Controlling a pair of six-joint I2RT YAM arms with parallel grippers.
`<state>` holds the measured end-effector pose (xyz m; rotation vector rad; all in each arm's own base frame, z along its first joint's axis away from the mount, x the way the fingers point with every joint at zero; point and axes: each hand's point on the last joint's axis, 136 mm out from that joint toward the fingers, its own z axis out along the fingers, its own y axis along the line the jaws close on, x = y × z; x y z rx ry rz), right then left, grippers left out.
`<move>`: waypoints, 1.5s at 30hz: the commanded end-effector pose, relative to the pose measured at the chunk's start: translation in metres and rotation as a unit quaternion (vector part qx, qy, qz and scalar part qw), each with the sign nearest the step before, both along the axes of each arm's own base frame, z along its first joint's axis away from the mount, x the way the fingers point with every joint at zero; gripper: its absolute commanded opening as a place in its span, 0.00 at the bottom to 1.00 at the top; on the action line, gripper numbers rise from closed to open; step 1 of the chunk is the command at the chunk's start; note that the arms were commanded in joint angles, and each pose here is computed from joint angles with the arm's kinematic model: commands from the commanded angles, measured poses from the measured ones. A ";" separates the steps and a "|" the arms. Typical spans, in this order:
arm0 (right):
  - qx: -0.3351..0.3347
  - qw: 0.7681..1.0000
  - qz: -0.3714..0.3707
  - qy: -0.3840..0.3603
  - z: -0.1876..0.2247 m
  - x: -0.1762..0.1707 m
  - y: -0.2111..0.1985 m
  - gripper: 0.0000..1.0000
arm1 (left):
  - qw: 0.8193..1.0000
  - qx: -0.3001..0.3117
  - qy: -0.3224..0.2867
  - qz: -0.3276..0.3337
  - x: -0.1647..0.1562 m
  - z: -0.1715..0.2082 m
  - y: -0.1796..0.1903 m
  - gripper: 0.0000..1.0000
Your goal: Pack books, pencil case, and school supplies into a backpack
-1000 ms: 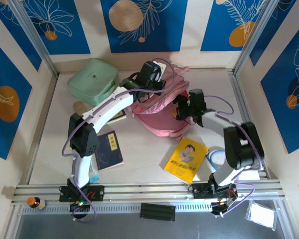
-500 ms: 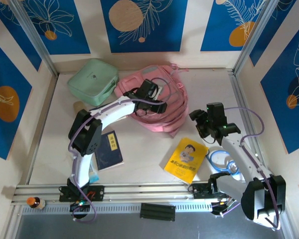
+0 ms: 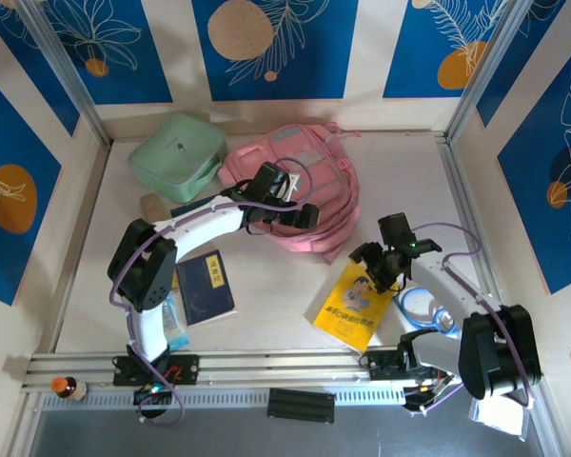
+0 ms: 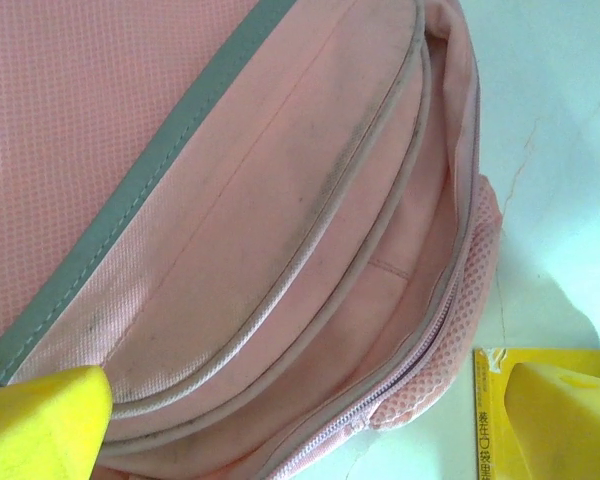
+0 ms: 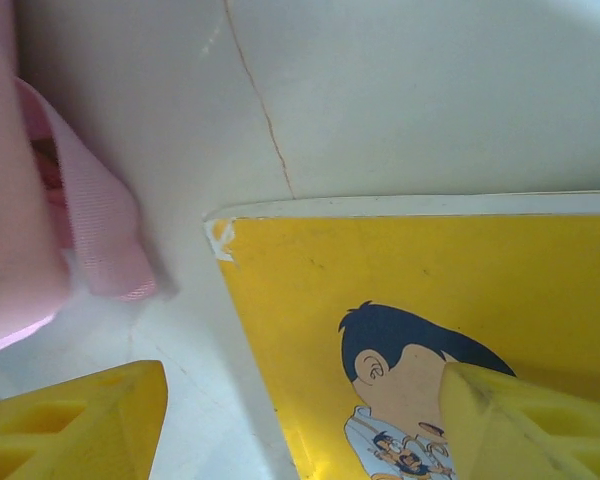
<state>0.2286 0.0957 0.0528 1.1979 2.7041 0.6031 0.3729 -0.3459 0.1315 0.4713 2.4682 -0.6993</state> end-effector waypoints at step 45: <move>-0.164 0.974 0.134 0.077 -0.022 -0.054 -0.028 0.48 | 0.981 0.034 0.187 -0.022 -0.146 -0.078 -0.054 0.68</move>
